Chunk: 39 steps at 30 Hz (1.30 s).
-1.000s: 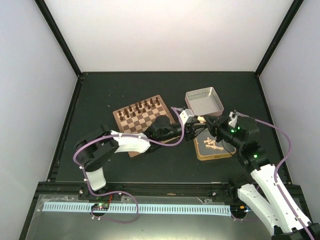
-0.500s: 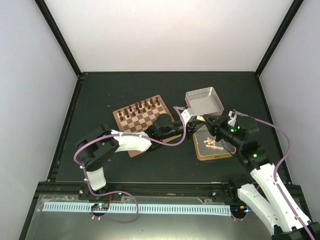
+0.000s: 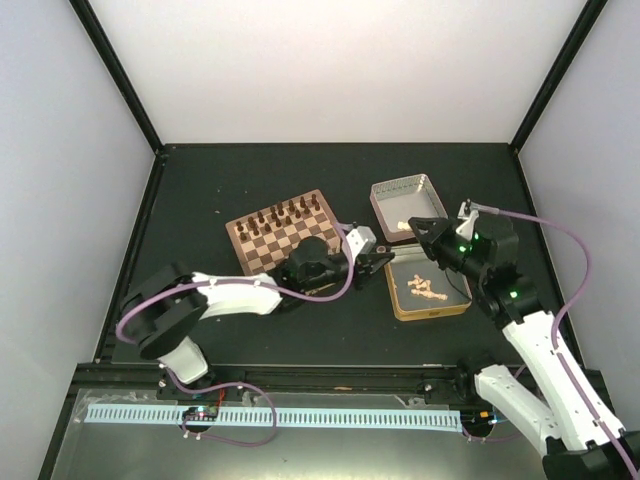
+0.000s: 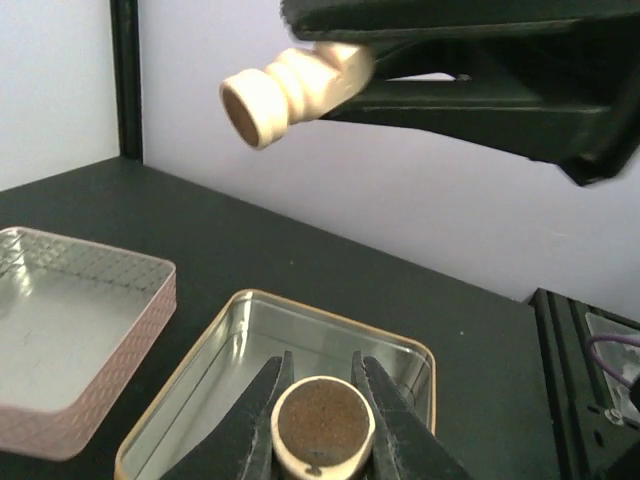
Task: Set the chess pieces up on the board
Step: Pick up the chess piece from the storage box, then place the chess piece on the chessboard.
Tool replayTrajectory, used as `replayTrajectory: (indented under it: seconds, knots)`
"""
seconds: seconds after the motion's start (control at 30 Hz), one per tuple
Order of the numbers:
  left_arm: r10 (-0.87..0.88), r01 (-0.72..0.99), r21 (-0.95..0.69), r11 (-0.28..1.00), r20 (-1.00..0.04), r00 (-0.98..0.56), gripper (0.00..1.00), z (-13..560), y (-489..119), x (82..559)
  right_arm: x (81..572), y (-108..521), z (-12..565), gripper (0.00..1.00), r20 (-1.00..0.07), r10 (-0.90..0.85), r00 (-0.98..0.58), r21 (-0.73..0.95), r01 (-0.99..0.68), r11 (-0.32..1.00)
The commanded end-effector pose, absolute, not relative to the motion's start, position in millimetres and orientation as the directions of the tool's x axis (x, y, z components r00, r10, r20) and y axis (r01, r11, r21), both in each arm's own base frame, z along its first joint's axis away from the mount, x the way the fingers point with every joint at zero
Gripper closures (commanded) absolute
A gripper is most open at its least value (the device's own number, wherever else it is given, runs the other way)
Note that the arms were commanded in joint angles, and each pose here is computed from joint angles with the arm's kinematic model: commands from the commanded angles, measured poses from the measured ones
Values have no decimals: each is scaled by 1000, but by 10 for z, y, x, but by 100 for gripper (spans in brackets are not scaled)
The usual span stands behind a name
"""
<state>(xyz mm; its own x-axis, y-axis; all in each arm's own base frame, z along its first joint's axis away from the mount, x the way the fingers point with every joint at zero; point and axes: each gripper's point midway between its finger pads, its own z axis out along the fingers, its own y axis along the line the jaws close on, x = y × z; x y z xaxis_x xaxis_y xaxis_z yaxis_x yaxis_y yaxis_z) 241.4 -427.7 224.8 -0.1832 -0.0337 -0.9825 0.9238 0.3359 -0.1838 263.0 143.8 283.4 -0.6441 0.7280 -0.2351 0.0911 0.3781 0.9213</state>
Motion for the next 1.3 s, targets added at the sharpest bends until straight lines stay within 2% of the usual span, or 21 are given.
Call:
replayTrajectory:
  seconds: [0.0, 0.17, 0.47, 0.6, 0.8, 1.27]
  knots:
    - [0, 876, -233, 421, -967, -257, 99, 2285, -3959, 2354, 2722, 1365, 2661, 88, -428, 613, -664, 795, 45, 605]
    - [87, 792, -201, 576, -949, -304, 98, 2330, -3449, 2426, 2880, 1425, 2349, 88, -488, 489, -723, 686, 30, 727]
    - [52, 615, -158, 773, -949, -309, 98, 2676, -2304, 2564, 3092, 1919, 1955, 88, -543, 247, -803, 473, -49, 880]
    - [14, 536, -148, 831, -958, -287, 98, 2789, -1873, 2539, 3113, 2221, 1776, 88, -532, 130, -837, 386, -103, 917]
    - [-32, 457, -148, 877, -967, -252, 98, 2850, -1478, 2436, 3092, 2631, 1572, 88, -519, -38, -854, 256, -198, 946]
    - [-71, 396, -151, 906, -975, -209, 99, 2919, -1199, 2282, 2998, 2963, 1320, 88, -492, -186, -851, 104, -270, 957]
